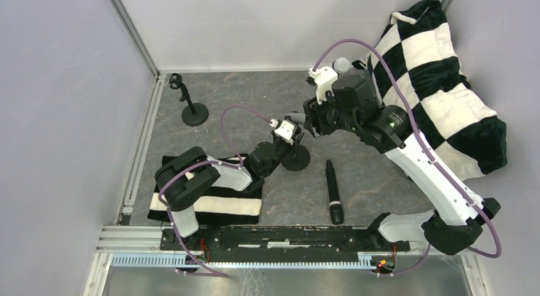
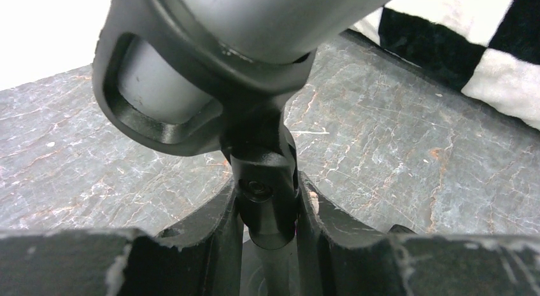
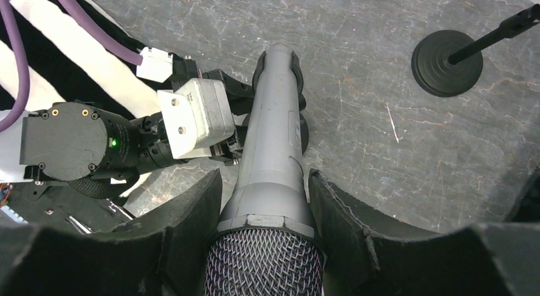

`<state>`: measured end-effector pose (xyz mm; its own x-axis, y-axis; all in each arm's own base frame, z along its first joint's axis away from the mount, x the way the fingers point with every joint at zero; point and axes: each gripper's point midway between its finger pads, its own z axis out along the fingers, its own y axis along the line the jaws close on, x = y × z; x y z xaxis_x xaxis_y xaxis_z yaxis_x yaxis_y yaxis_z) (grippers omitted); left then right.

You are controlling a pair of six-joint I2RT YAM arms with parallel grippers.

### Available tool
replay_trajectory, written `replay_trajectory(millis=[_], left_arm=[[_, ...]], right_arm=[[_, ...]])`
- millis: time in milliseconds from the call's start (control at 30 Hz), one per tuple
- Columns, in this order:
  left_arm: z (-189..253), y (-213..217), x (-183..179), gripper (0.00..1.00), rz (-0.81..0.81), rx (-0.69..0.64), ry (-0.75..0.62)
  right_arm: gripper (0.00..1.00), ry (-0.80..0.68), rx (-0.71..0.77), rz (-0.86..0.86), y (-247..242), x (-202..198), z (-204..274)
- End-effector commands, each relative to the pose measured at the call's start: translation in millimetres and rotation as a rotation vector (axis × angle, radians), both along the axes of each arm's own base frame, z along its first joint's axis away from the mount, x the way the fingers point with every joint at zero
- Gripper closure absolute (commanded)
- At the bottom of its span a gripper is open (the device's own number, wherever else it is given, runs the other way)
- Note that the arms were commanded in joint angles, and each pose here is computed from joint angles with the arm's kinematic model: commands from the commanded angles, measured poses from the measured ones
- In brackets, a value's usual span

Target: Attach the microphones to the stand

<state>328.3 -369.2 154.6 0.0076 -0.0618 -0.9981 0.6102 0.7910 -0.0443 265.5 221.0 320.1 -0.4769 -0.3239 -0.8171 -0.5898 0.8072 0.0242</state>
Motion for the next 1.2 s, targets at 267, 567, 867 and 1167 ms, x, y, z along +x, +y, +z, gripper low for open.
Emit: replay_trajectory(millis=[267,567,867,1167], left_arm=[[23.7,-31.4,-18.6,0.98,-0.071,0.088,-0.122],[16.0,-39.4,-25.1,0.98,-0.072,0.14,-0.141],[13.3,-41.2,-27.3,0.98,-0.068,0.16,-0.149],[13.0,-39.2,-27.7,0.98,-0.06,0.171,-0.155]], right_arm=[[1.0,0.091,-0.239,-0.062,-9.8,31.4,-43.0],[1.0,0.108,-0.225,-0.065,-0.4,46.6,-38.7],[1.0,0.167,-0.289,-0.048,1.5,49.4,-69.7],[1.0,0.218,-0.351,-0.043,-5.6,45.7,-102.5]])
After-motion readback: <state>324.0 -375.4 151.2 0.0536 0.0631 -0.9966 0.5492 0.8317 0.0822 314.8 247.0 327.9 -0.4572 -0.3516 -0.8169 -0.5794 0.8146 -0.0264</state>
